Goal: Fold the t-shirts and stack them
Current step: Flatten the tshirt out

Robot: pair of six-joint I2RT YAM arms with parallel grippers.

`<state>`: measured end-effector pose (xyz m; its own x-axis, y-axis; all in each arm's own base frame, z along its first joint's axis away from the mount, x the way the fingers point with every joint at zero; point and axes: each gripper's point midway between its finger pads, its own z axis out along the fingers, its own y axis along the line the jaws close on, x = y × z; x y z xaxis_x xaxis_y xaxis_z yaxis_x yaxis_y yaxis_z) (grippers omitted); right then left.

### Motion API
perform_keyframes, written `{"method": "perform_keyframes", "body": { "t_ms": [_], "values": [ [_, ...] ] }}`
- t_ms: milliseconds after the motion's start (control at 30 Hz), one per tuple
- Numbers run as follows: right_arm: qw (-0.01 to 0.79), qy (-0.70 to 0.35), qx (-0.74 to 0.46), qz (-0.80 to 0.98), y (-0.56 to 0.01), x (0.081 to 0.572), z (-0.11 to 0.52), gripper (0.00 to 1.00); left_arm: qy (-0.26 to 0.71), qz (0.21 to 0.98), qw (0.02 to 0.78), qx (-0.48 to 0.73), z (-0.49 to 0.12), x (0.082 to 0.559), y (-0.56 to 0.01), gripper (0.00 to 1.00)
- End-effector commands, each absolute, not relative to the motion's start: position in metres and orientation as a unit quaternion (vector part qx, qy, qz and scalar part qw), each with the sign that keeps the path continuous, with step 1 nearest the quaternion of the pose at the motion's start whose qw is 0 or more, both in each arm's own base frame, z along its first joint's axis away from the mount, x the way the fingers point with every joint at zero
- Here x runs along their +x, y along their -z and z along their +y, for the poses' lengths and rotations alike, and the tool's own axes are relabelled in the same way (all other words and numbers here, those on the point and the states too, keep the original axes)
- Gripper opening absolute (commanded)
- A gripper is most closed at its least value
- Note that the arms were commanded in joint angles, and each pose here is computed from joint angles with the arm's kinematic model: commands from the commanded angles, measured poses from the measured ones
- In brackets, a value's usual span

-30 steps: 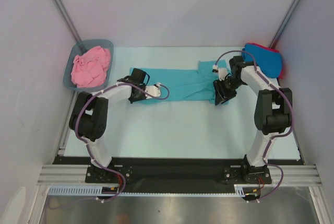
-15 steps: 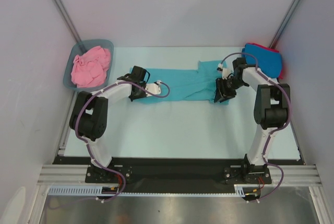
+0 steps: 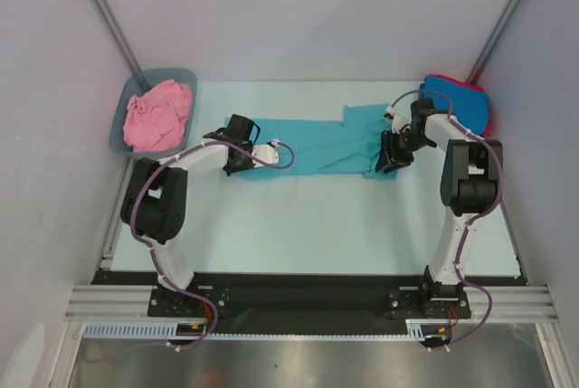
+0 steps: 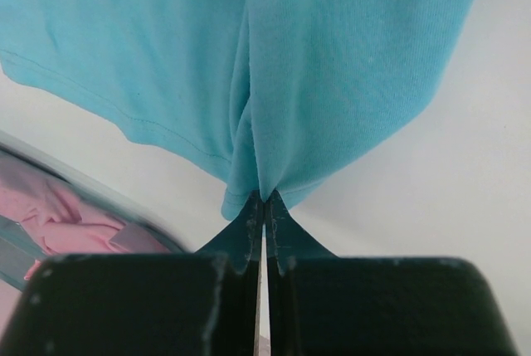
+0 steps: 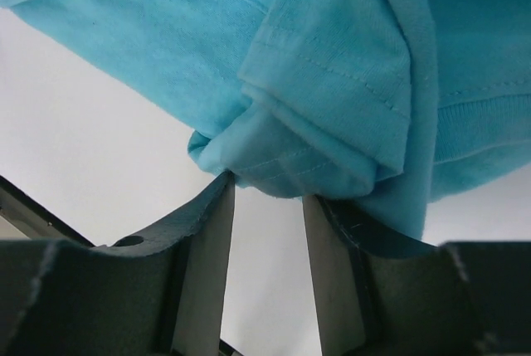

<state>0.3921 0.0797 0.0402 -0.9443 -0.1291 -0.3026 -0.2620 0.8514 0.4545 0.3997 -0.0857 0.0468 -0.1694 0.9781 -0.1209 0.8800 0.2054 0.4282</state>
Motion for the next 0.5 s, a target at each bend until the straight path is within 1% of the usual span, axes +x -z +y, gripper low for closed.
{"method": "perform_keyframes", "body": {
  "t_ms": [0,167,200,367,400,467],
  "values": [
    [0.148,-0.268,-0.123,0.944,-0.049,0.403,0.098,0.42,-0.134,0.753,0.200,0.612,-0.091,0.409,-0.056,0.01],
    [0.142,-0.276,-0.150,0.939,-0.052,0.398,0.119,0.39,-0.134,0.752,0.200,0.614,-0.091,0.409,-0.056,0.00],
    [0.141,-0.275,-0.154,0.939,-0.053,0.397,0.121,0.35,-0.134,0.752,0.199,0.614,-0.091,0.409,-0.056,0.00],
    [0.145,-0.271,-0.161,0.938,-0.061,0.395,0.123,0.24,-0.131,0.754,0.199,0.612,-0.092,0.409,-0.053,0.00],
    [0.145,-0.264,-0.161,0.940,-0.061,0.394,0.120,0.17,-0.130,0.754,0.200,0.612,-0.093,0.409,-0.053,0.00],
    [0.143,-0.258,-0.162,0.942,-0.061,0.392,0.117,0.17,-0.129,0.755,0.200,0.611,-0.093,0.409,-0.054,0.00]
  ]
}}
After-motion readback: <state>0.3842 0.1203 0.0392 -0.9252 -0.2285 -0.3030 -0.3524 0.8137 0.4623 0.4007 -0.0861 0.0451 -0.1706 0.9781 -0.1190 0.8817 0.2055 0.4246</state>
